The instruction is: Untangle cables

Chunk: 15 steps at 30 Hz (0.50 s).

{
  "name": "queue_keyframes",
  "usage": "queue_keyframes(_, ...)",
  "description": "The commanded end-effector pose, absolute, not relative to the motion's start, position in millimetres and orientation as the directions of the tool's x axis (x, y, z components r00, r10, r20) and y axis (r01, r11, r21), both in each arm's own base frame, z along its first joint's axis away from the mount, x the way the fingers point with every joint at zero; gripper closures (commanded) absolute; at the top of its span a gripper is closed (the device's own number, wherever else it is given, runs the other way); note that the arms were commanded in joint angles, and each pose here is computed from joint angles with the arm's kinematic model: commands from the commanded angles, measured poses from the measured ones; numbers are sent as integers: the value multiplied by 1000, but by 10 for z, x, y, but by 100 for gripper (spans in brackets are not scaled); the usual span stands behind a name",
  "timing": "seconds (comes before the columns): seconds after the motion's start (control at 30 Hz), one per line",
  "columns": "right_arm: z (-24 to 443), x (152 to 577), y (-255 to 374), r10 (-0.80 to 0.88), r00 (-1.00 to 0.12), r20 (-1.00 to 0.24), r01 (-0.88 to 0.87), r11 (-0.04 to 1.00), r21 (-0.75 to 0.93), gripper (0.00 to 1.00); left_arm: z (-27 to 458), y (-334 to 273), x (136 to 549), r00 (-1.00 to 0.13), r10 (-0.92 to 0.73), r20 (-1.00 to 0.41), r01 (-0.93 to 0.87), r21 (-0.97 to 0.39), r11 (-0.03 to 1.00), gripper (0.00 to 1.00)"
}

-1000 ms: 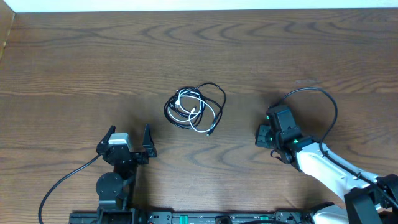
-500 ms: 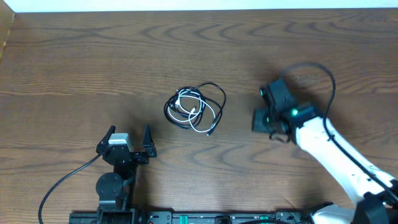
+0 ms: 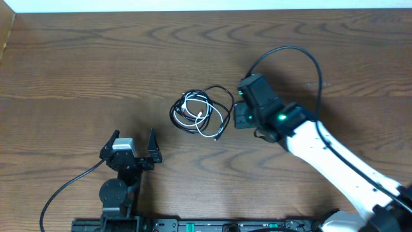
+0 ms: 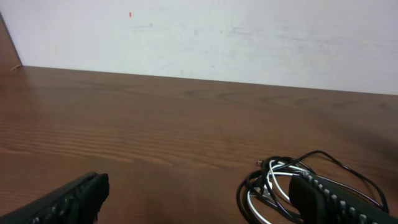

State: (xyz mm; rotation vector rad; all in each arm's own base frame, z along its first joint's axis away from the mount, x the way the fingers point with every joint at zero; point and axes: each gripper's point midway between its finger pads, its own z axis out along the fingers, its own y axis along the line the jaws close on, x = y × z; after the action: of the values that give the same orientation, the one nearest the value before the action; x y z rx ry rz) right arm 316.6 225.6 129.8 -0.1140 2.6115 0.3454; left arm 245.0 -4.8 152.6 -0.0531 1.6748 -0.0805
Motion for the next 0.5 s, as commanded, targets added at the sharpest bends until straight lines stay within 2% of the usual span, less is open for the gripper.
queue_keyframes(0.0, 1095, 3223, 2311, -51, -872, -487, -146, 976, 160, 47, 1382, -78, 2440, -150, -64, -987, 27, -69, 997, 2)
queue_keyframes(0.27, 612, 3241, 2338, -117, -903, -413, -169, 981, 93, 12, 1382, -78, 2440, -150, -64, -987, 27, -69, 997, 2)
queue_keyframes(0.33, 518, 3254, 2348, -169, -898, -406, -213, 975, 65, 9, 1382, -78, 2440, -150, -64, -987, 27, -69, 997, 2)
queue_keyframes(0.4, 438, 3260, 2338, -217, -893, -395, -252, 967, 39, 1, 1382, -78, 2440, -150, -64, -987, 27, -69, 997, 2)
queue_keyframes(0.47, 378, 3265, 2322, -243, -890, -385, -273, 962, 23, 1, 1382, -79, 2440, -150, -64, -987, 28, -69, 997, 2)
